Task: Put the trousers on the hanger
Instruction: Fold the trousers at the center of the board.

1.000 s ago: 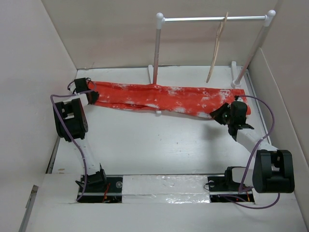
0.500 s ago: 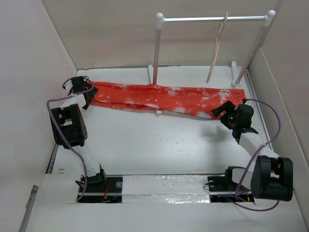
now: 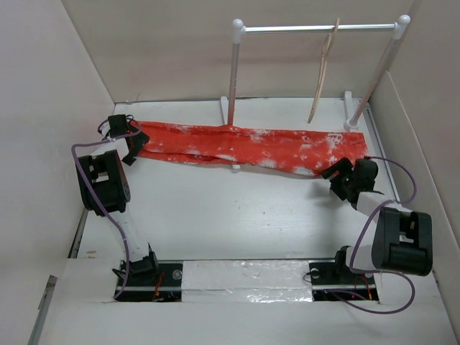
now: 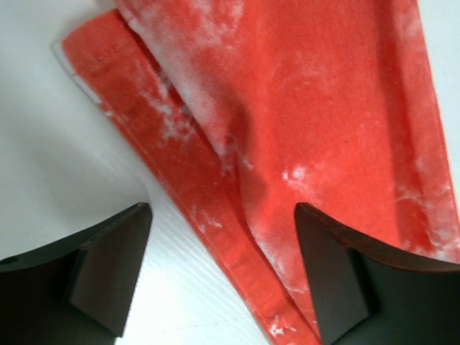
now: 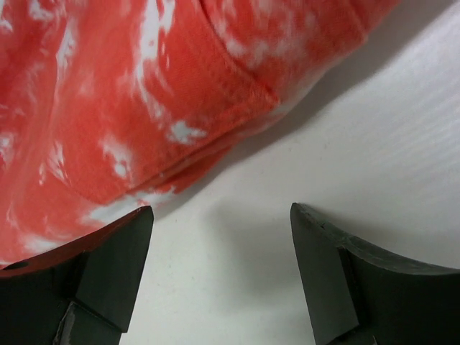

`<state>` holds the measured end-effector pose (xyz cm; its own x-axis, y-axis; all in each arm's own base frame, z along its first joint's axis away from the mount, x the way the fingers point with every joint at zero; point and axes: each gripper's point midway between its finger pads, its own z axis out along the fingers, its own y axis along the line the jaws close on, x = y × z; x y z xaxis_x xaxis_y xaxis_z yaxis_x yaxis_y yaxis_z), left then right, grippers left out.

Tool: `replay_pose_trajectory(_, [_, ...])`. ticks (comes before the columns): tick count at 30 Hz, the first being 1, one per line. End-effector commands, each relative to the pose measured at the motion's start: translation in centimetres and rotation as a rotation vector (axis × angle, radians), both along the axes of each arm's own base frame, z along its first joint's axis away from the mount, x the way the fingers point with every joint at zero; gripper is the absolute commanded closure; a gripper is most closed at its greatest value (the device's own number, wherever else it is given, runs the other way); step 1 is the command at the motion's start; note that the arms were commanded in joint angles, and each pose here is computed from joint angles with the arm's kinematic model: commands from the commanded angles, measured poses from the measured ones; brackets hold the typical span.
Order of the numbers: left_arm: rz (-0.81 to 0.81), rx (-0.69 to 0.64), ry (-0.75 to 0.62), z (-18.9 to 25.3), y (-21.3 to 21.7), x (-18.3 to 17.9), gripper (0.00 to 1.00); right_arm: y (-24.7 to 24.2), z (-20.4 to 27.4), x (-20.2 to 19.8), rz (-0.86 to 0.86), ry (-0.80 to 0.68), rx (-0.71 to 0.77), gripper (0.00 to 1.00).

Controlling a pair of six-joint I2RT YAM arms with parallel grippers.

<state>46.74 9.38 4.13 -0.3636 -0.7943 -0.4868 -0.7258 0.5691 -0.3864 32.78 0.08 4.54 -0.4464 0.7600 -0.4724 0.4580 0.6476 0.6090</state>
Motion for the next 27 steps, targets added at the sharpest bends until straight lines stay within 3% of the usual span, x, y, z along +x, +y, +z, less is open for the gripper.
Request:
replay_pose_trajectory(1, [-0.021, -0.065, 0.006, -1.2, -0.9, 0.0, 0.24, -0.4, 2.5, 3.2, -0.008, -0.104, 0.033, 0.19])
replay_pose_trajectory(4, [-0.012, -0.077, -0.001, -1.4, -0.9, 0.4, 0.37, -0.6, 2.0, 4.1, -0.029, -0.093, 0.055, 0.29])
replay_pose_trajectory(5, [-0.014, -0.076, -0.002, -1.5, -0.9, 0.5, 0.42, -0.7, 2.0, 4.4, -0.036, -0.095, 0.061, 0.42])
replay_pose_trajectory(6, [-0.015, -0.077, -0.004, -1.5, -0.9, 0.6, 0.49, -0.8, 1.9, 4.6, -0.042, -0.099, 0.061, 0.48])
replay_pose_trajectory(7, [-0.015, -0.077, -0.012, -1.4, -0.9, 0.8, 0.62, -0.8, 1.8, 4.8, -0.048, -0.098, 0.066, 0.51])
replay_pose_trajectory(9, [-0.016, -0.078, -0.020, -1.3, -0.9, 1.0, 0.81, -0.9, 1.8, 5.3, -0.046, -0.112, 0.067, 0.70])
replay_pose_trajectory(10, [-0.020, -0.072, -0.024, -1.2, -0.8, 1.1, 1.00, -0.9, 2.0, 5.5, -0.047, -0.125, 0.065, 0.74])
replay_pose_trajectory(15, [-0.013, -0.034, -0.029, -0.9, -0.1, 1.2, 1.00, -1.7, 2.0, 5.4, -0.079, -0.152, 0.024, 1.00])
replay_pose_trajectory(21, [0.005, 0.048, -0.033, 1.2, 0.9, -0.3, 1.00, -1.9, 2.4, 5.0, -0.074, -0.170, 0.014, 1.00])
replay_pose_trajectory(27, [0.020, 0.074, -0.018, 2.4, 0.8, -3.2, 1.00, -2.1, 4.0, 1.9, -0.086, -0.203, -0.022, 1.00])
